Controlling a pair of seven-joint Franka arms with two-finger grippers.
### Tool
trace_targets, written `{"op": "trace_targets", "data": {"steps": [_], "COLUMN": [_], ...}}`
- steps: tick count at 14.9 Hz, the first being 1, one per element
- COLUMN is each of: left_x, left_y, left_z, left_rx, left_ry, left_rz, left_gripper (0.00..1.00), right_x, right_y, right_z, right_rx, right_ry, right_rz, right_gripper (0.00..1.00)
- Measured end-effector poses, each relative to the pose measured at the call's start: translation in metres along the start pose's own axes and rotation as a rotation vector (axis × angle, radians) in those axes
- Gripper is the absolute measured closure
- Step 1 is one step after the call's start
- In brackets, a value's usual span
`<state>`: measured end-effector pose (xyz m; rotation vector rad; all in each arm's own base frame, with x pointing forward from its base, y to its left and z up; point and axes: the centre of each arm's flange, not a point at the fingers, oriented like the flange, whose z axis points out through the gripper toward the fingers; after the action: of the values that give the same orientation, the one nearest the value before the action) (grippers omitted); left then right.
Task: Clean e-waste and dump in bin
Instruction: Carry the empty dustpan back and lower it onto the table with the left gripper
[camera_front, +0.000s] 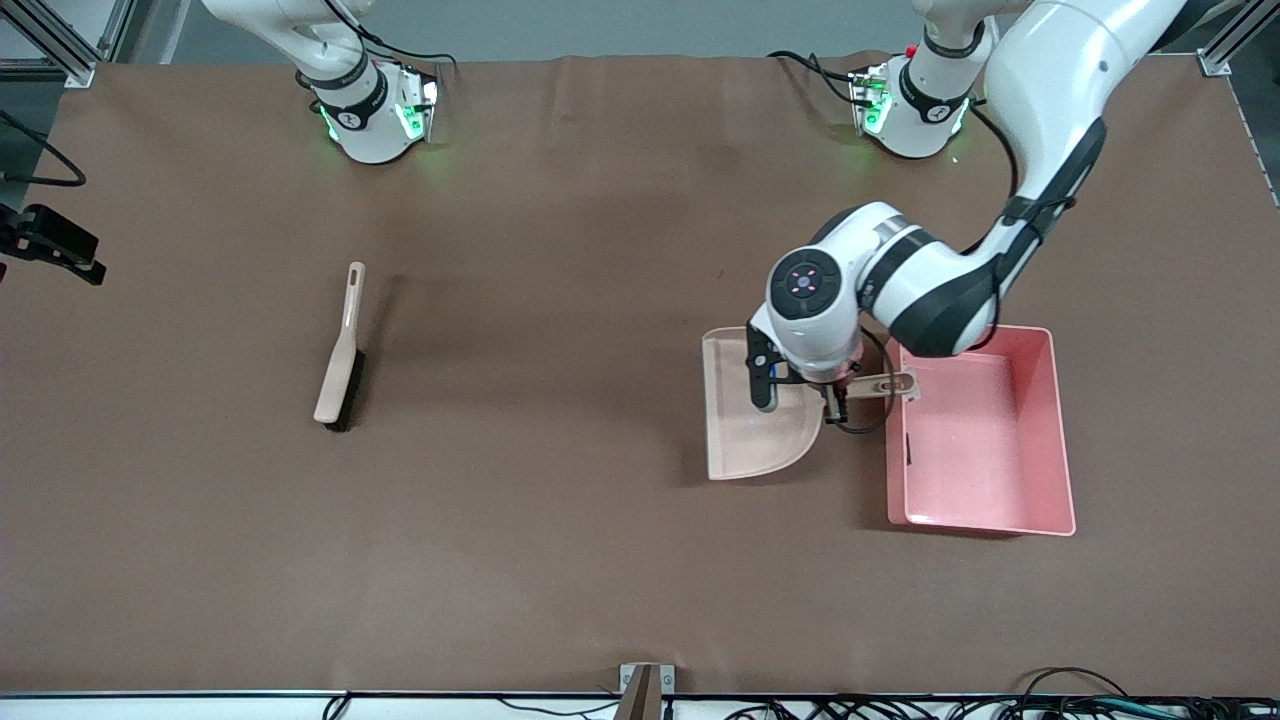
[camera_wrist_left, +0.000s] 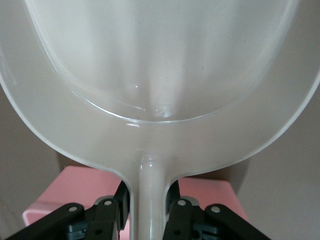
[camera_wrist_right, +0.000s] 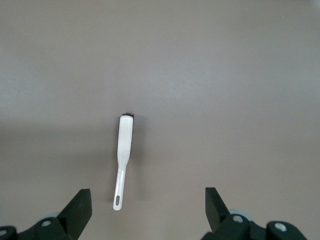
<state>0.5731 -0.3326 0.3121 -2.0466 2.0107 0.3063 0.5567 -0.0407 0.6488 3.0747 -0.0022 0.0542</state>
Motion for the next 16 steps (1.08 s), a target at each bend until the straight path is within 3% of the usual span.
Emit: {"op": "trace_targets", "data": {"steps": [6, 16], "left_x": [0.070, 0.097], "left_y": [0.041, 0.051], "left_z": [0.025, 0.044], "left_rx": [0.013, 0.039], "left_ry": [-0.029, -0.015], "left_rz": [-0.018, 0.013], "left_gripper": [0.67, 0.67], "right_x": [-0.001, -0.003], "right_y": [-0.002, -0.005], "right_z": [0.001, 0.002], "right_rx": [0.010, 0.028], "right_ry": [-0.012, -0.026], "right_rz": [0.007, 0.010], "right_gripper": [0.00, 0.00]}}
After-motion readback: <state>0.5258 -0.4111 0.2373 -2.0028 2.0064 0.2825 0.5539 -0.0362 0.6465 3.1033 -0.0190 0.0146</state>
